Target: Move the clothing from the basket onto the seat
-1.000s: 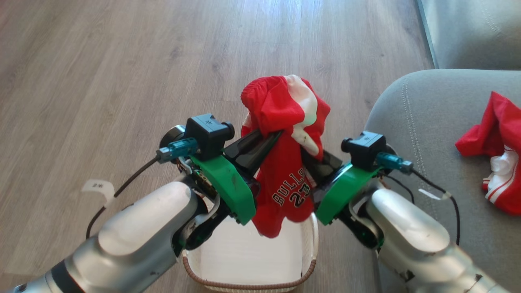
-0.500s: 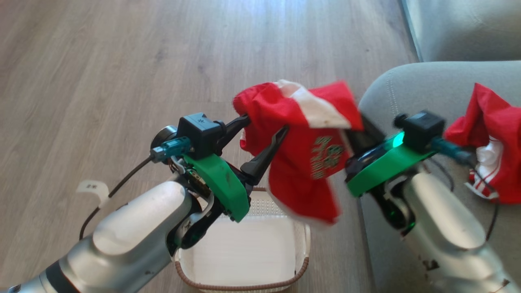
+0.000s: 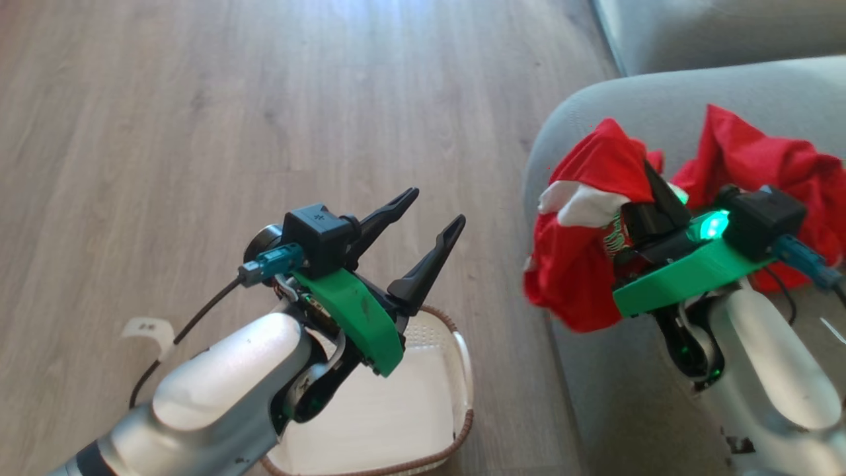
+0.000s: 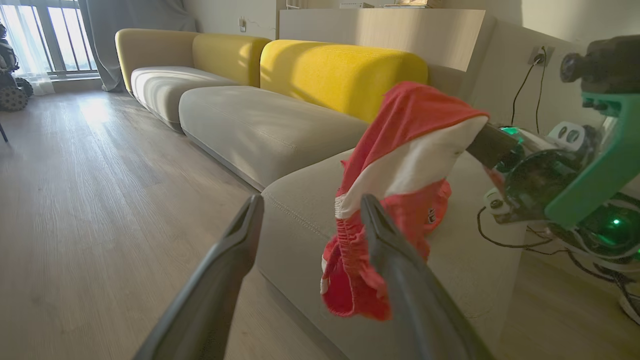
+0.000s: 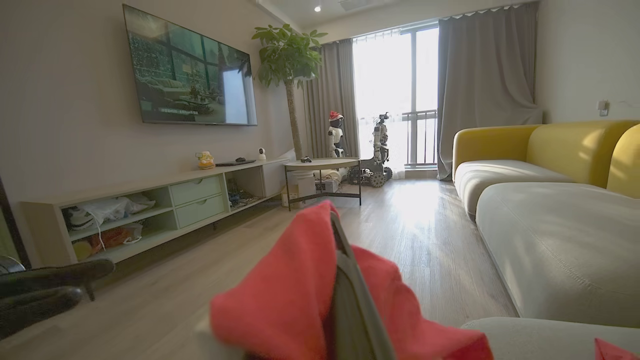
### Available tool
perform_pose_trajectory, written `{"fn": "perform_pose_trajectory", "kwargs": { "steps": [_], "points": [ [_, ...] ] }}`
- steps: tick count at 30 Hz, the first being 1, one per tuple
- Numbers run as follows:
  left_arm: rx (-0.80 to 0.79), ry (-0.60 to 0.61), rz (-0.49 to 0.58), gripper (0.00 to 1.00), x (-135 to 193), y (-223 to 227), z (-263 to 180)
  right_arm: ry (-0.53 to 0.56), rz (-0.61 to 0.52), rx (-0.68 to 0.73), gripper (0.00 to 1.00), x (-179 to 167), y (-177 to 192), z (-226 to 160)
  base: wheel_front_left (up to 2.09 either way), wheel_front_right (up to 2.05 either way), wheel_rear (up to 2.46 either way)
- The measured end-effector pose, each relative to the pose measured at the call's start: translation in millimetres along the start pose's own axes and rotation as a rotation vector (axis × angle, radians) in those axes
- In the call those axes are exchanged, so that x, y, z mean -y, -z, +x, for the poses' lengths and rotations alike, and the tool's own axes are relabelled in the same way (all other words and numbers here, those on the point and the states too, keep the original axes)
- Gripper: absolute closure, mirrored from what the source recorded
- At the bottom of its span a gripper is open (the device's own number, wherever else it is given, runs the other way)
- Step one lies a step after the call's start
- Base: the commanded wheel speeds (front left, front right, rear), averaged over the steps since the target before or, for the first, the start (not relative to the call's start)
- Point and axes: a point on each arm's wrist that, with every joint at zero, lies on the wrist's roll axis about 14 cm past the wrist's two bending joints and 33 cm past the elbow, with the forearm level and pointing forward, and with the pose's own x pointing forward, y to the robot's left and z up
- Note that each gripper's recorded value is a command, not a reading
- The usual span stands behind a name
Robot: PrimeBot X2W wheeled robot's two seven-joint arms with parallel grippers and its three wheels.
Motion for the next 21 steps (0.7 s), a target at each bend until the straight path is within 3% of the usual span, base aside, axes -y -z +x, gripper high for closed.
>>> {"fn": "perform_pose_trajectory", "kwargs": {
  "steps": [9,16,21],
  "points": [
    [-0.003,0.099,0.005,0.00,23.2,7.2,22.2,0.100,-0.053,0.060,1.00,35.5,-30.1,-34.1,0.00,0.00,0.00],
    [-0.014,0.190,-0.003,0.00,46.0,16.0,41.3,0.187,-0.127,0.154,1.00,62.8,-74.1,-63.1,0.00,0.00,0.00],
    [-0.023,0.242,-0.012,0.00,59.5,21.2,51.3,0.264,-0.157,0.158,1.00,78.0,-82.2,-91.8,0.00,0.00,0.00]
  ]
}}
